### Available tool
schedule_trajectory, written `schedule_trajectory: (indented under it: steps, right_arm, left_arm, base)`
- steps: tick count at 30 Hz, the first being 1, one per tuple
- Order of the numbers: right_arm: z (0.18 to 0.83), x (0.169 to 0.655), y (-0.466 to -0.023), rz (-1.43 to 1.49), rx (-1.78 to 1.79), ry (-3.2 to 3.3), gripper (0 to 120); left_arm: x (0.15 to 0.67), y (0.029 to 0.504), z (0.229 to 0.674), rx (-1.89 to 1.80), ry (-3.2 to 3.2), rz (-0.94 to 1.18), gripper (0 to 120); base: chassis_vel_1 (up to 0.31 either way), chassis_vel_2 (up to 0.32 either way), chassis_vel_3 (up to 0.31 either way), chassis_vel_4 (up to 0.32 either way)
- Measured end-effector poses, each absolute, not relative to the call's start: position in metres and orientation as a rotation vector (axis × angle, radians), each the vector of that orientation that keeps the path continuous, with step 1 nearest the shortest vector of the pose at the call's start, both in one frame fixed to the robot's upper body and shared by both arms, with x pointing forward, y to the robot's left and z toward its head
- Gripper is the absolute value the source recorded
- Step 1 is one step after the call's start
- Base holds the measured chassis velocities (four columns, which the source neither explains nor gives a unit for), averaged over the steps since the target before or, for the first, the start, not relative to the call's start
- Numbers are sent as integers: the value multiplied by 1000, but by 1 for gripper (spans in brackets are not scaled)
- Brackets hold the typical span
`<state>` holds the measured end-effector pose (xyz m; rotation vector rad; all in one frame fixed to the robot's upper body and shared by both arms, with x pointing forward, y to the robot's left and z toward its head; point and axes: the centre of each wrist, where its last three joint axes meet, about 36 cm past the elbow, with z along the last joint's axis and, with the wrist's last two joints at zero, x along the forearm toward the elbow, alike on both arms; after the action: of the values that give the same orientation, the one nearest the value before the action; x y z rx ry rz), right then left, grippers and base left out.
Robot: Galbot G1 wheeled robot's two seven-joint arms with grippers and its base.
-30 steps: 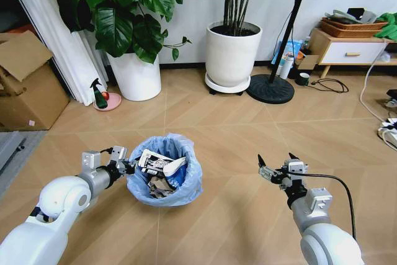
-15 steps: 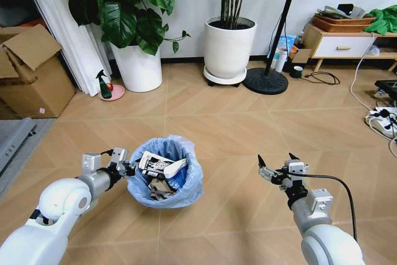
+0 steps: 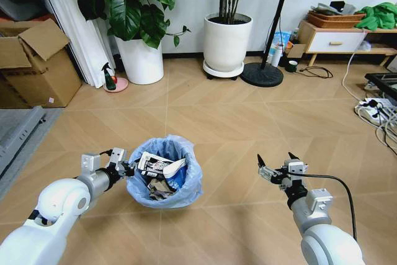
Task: Pick up the trash bin and place the garbage on the floor into it.
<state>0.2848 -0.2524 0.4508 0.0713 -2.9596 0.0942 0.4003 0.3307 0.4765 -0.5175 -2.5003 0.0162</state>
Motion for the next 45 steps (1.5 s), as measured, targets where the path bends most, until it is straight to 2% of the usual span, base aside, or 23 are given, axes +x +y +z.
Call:
schedule_trajectory:
  steps: [34,45]
  right_arm:
    - [445,291,-251,93,104,-2954,100]
    - [441,298,-250,81,107,-2960,100]
  left_arm:
    - [398,330,470,-498,-2498,37,0]
    - [398,337,464,-373,-2502,57,0]
  base:
    - [172,-173,-174,171]
    - [47,-47,-44,48]
